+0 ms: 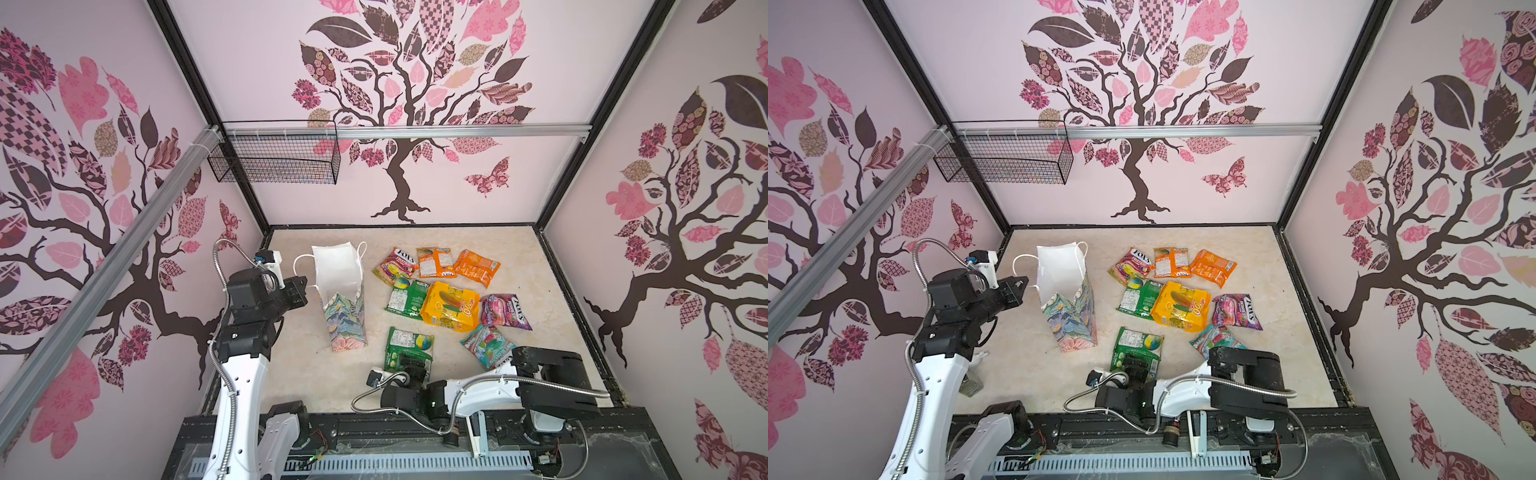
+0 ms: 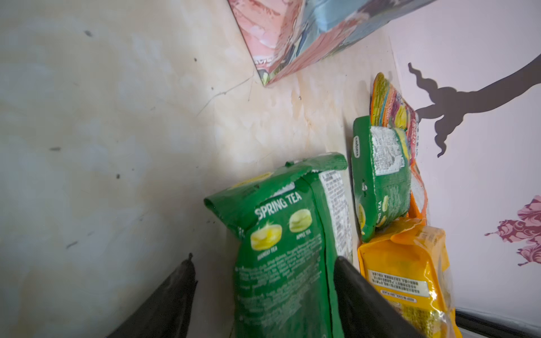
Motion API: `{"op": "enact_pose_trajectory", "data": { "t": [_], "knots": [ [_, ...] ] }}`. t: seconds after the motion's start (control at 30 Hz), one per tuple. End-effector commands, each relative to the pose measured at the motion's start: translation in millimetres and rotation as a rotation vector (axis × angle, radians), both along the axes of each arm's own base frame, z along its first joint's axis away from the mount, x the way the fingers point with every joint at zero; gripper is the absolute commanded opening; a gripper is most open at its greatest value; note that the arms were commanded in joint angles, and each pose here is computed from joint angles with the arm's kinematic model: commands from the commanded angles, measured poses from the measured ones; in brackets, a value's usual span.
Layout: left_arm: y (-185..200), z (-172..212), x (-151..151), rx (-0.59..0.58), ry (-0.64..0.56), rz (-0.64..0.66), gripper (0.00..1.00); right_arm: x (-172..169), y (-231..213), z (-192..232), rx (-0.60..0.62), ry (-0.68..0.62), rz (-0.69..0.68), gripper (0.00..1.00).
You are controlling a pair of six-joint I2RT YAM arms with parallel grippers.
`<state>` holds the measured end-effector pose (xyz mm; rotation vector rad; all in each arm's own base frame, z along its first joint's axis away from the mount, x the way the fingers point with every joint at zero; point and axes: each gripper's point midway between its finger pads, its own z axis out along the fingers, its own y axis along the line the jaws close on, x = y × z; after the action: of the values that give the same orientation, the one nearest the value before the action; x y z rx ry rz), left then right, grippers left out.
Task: Place the snacks into the paper bag
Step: 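Lower the right gripper onto the green Spring Tea candy bag nearest the robot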
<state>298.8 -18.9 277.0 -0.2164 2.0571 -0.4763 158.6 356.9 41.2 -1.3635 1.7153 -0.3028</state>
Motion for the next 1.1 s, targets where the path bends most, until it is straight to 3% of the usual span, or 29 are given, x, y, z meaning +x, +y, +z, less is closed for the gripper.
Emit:
{"op": "enact_pose_trajectory", "data": {
  "t": [0.0, 0.23, 0.67, 1.07],
  "knots": [
    [0, 13, -5, 0.011, -0.033, 0.001, 0.0, 7, 5, -4, 0.006, -0.044, -0.032, 0.77],
    [-3, 12, -3, -0.016, -0.018, -0.006, 0.0, 10, 4, -6, 0.015, -0.066, -0.049, 0.64],
    [-4, 7, -12, -0.023, -0.034, 0.001, 0.0, 11, 6, 7, 0.126, -0.059, -0.054, 0.0],
    [6, 9, -19, 0.016, -0.053, 0.062, 0.0, 3, 3, 52, 0.359, 0.054, -0.037, 0.0]
  ]
}}
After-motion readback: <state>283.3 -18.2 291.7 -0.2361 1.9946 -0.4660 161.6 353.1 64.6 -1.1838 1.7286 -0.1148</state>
